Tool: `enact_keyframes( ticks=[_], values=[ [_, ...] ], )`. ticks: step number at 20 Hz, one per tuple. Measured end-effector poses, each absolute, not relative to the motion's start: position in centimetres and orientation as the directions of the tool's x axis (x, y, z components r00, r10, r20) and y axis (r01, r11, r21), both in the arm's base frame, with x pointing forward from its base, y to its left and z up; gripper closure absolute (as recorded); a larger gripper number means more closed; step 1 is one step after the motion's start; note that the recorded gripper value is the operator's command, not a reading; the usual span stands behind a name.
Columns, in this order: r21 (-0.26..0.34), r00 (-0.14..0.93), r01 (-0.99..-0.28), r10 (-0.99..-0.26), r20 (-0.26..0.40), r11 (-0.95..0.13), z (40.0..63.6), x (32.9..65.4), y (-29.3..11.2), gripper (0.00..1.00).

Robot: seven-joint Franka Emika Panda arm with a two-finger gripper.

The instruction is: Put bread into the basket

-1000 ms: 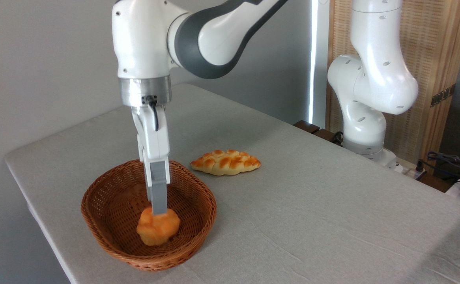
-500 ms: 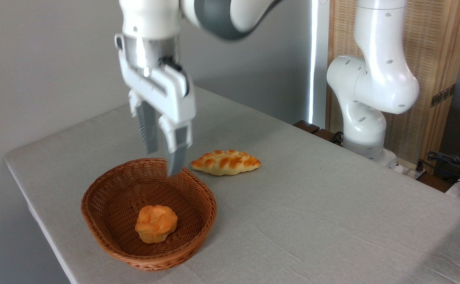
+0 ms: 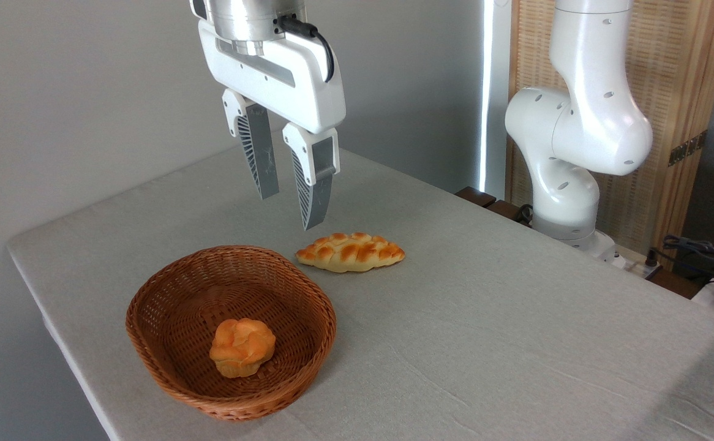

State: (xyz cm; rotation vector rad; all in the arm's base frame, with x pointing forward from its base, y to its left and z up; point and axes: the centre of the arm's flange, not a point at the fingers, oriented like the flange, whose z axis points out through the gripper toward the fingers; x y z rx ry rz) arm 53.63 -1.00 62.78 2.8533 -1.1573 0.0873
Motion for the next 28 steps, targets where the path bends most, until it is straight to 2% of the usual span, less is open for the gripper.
enact_keyframes(
  ticks=[5, 15, 28],
  values=[
    [0.017, 0.72, -0.692, -0.689, 0.08, -0.722, 63.7, 54.4, -0.4, 0.0],
    [-0.015, 0.678, -0.735, -0.735, 0.025, -0.678, 62.9, 54.8, -3.2, 0.0],
    [-0.011, 0.682, -0.731, -0.731, 0.016, -0.683, 62.7, 54.9, -2.8, 0.0]
  ],
)
